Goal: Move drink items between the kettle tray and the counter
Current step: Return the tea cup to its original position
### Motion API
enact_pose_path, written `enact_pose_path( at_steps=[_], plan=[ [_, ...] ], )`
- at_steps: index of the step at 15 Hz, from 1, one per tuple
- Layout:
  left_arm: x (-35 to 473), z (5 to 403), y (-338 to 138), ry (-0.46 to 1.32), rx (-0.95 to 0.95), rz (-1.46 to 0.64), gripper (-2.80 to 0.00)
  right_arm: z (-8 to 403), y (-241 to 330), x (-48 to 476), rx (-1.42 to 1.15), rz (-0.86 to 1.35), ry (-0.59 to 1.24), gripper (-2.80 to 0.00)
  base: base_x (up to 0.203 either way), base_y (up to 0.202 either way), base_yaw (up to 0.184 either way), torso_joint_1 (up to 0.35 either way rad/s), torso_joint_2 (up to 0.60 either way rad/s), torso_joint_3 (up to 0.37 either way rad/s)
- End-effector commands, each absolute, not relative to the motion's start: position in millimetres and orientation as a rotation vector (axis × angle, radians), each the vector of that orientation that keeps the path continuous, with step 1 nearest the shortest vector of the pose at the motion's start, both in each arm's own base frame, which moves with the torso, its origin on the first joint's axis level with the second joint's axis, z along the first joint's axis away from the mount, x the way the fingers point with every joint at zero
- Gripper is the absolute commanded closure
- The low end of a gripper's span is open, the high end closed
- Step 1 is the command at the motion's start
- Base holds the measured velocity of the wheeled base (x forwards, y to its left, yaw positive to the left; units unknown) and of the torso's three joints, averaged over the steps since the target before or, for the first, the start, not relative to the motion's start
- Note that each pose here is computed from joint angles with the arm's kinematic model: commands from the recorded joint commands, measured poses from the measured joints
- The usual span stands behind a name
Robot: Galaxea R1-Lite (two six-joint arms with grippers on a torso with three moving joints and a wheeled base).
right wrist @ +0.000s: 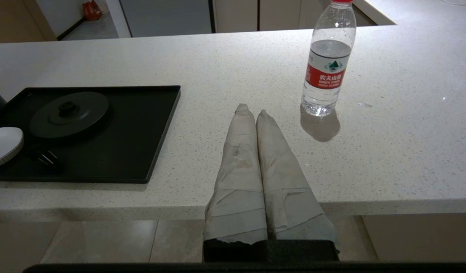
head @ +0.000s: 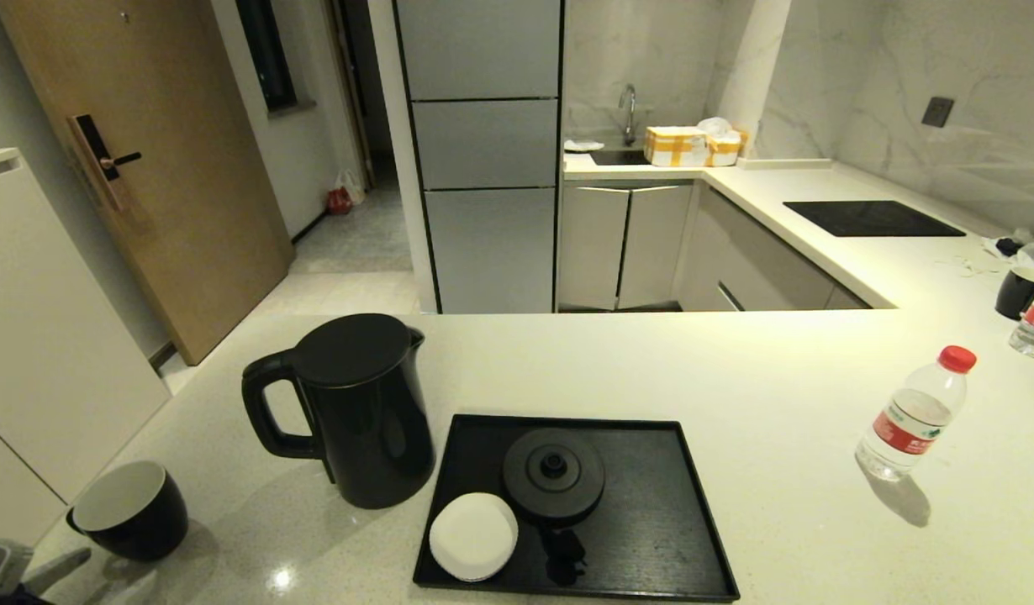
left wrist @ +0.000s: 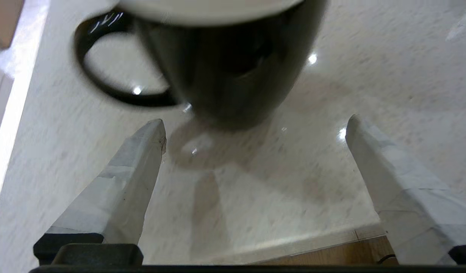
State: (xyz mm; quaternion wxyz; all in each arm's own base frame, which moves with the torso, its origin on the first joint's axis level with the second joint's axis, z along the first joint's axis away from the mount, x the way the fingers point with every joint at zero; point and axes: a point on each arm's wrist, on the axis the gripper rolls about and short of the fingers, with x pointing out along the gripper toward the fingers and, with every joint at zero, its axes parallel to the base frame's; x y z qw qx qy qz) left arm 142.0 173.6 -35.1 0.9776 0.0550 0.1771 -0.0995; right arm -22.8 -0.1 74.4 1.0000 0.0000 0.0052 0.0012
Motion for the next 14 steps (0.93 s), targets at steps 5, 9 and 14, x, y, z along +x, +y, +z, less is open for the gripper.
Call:
enact_pose_path(
  at_steps=[5, 9, 14],
  plan=[
    [160.8, -30.7, 182.0, 0.311, 0.172, -0.225, -2.8, 73.5, -0.1, -22.6, 0.0, 0.002, 0.014, 0.0, 0.0, 0.0, 0.0, 0.0, 0.0, 0.0],
    [168.3, -32.2, 186.8, 0.299, 0.175, -0.229, -2.8, 73.5, -0.1, -22.6, 0.0, 0.002, 0.014, 0.0, 0.0, 0.0, 0.0, 0.0, 0.0, 0.0],
    [180.6, -32.7, 177.5, 0.297, 0.17, -0.282, -2.8, 73.5, -0.1, -22.6, 0.0, 0.002, 0.014, 0.0, 0.0, 0.0, 0.0, 0.0, 0.0, 0.0]
  ],
)
